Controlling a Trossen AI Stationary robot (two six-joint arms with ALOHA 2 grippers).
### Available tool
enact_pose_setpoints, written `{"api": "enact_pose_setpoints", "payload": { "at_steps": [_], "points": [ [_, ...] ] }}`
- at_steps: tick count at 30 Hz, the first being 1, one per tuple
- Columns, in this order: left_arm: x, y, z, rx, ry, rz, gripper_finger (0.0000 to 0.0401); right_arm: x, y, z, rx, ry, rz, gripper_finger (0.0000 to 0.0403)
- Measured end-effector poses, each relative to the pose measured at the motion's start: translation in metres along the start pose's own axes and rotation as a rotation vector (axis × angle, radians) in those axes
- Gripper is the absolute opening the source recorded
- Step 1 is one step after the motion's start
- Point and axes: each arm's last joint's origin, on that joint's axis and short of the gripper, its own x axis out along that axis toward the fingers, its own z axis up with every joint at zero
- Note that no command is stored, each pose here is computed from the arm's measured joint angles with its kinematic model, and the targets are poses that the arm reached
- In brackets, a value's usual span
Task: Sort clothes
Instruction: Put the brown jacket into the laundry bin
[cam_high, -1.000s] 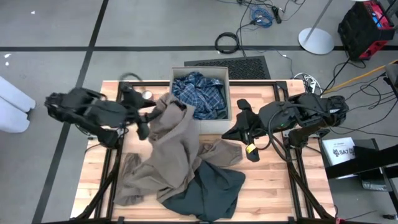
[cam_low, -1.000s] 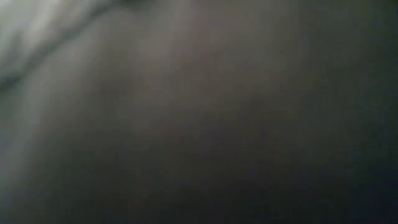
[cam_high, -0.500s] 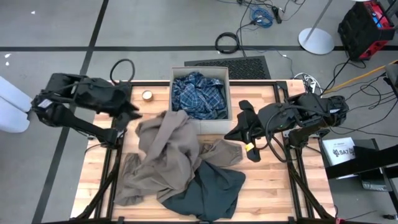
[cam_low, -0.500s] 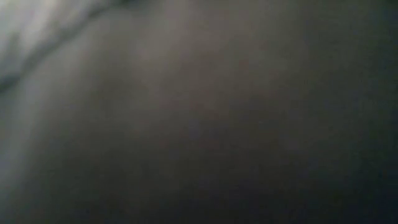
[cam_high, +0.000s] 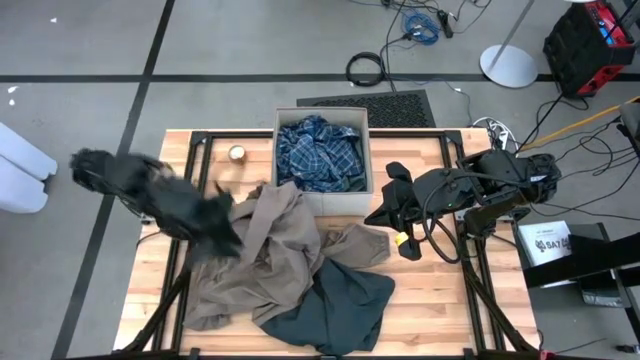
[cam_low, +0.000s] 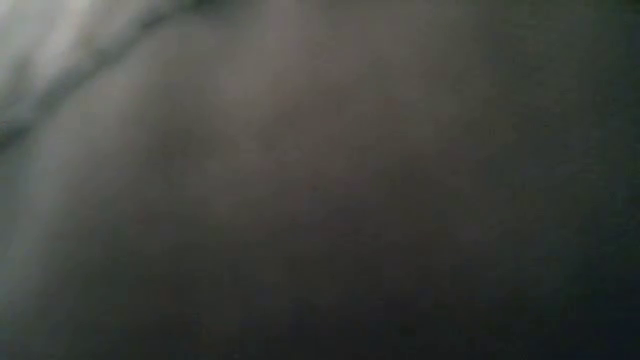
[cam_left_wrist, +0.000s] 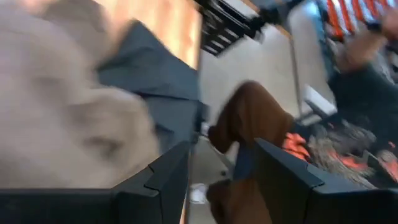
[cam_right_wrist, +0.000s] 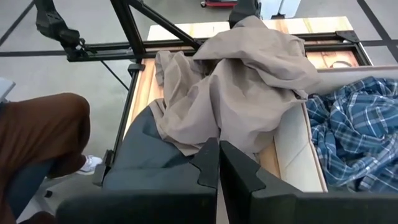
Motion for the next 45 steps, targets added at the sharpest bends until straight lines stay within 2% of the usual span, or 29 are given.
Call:
{"api": "enact_pose_setpoints", "payload": {
  "at_steps": [4,6,10,12,16,19,27,34,39,42,45],
  "points": [
    [0.054,-0.014,-0.012,0.019,0.031,-0.078,0.0183,0.000,0.000,-0.001,-0.002,0.010,-0.003,0.0000],
    [0.078,-0.016,-0.017,-0.016,0.032,-0.057,0.0183,0.000,0.000,-0.001,-0.002,0.010,-0.003,0.0000],
    [0.125,0.000,-0.030,-0.253,0.028,0.264,0.0183,0.000,0.000,-0.001,-0.002,0.010,-0.003,0.0000],
    [0.136,0.009,-0.038,-0.310,0.062,0.401,0.0183,0.000,0.000,-0.001,-0.002,0.010,-0.003,0.0000],
    [0.149,0.024,-0.044,-0.372,0.126,0.583,0.0183,0.000,0.000,-0.001,-0.002,0.011,-0.003,0.0000],
    [0.153,0.031,-0.041,-0.367,0.080,0.647,0.0183,0.000,0.001,-0.002,-0.003,0.021,0.000,0.0000],
    [0.155,0.037,-0.029,-0.343,0.015,0.651,0.0183,0.000,0.006,-0.008,-0.023,0.067,0.005,0.0000],
    [0.154,0.048,-0.018,-0.401,-0.024,0.687,0.0183,0.000,0.008,-0.010,-0.041,0.084,0.008,0.0000],
    [0.164,0.057,-0.014,-0.423,-0.001,0.714,0.0183,0.000,0.008,-0.010,-0.054,0.084,0.007,0.0000],
    [0.174,0.064,-0.013,-0.405,0.026,0.744,0.0183,0.000,0.008,-0.010,-0.067,0.083,0.008,0.0000],
    [0.186,0.072,-0.011,-0.327,0.051,0.793,0.0183,0.000,0.008,-0.010,-0.072,0.083,0.008,0.0000]
  ]
}}
